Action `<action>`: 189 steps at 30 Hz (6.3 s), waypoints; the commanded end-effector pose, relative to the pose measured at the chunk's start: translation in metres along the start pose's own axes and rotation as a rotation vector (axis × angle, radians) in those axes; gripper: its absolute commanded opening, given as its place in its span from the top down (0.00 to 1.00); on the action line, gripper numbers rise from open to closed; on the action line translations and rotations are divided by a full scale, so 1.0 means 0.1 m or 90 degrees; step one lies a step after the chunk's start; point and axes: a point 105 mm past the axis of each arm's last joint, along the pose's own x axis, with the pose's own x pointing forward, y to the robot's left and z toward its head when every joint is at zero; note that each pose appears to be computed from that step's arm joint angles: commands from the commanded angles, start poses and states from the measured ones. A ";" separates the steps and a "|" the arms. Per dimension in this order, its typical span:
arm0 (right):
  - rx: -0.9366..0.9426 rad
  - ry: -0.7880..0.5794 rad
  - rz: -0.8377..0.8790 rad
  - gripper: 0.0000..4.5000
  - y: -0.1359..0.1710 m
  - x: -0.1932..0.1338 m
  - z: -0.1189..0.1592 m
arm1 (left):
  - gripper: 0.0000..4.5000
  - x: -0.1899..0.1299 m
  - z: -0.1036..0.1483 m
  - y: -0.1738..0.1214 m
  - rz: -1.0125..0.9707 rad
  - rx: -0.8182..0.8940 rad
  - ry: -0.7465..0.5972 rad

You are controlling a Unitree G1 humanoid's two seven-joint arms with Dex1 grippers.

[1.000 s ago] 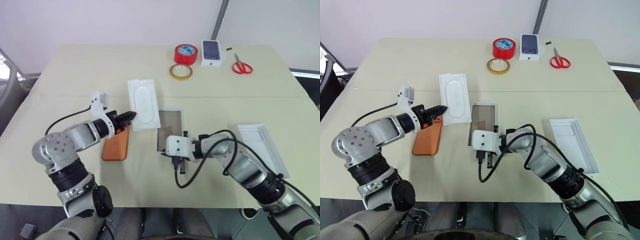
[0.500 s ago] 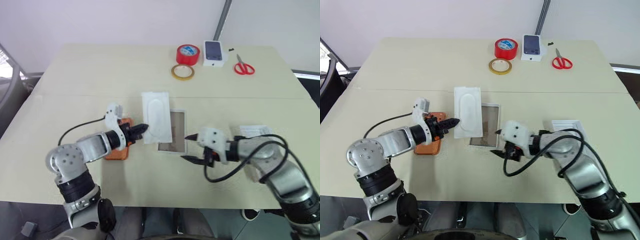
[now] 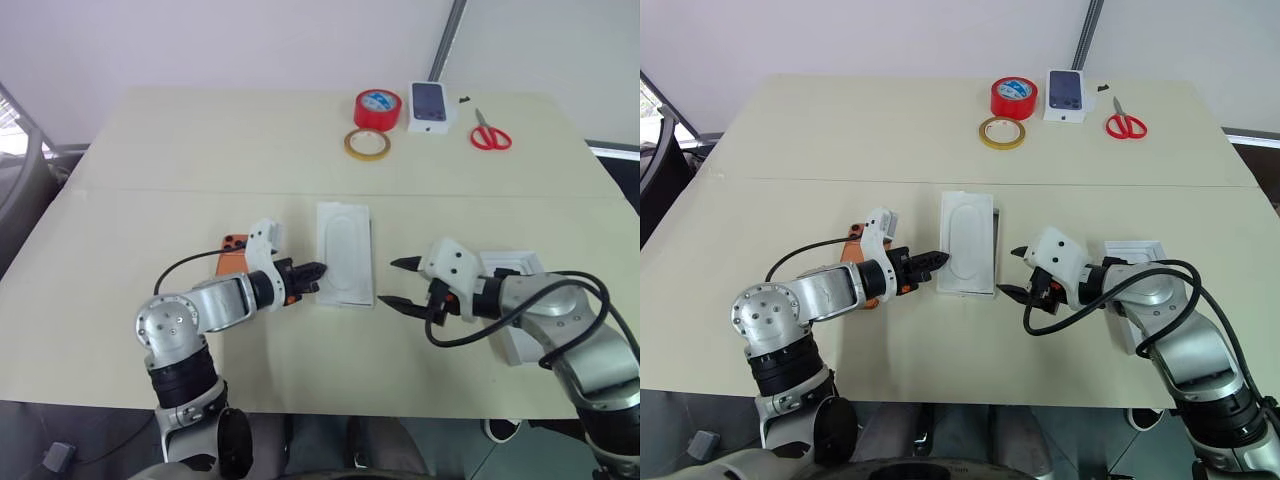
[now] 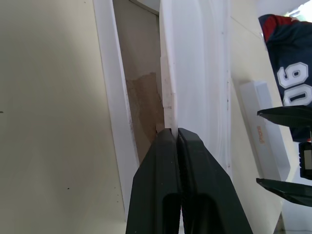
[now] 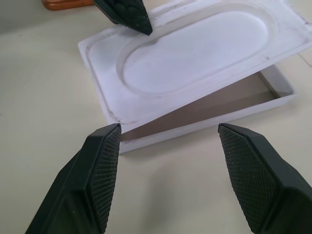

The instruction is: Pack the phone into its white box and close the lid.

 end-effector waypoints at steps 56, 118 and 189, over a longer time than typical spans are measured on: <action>-0.024 0.133 -0.244 1.00 -0.51 1.06 0.14 | 0.40 -0.72 0.15 0.43 -0.076 0.516 -0.058; -0.144 0.038 0.099 1.00 0.61 1.79 0.62 | 0.01 -0.88 0.19 0.85 0.080 -0.033 0.039; 0.047 -0.067 -0.075 1.00 -0.12 -0.35 0.16 | 1.00 0.36 0.27 -0.09 -0.141 -0.119 0.085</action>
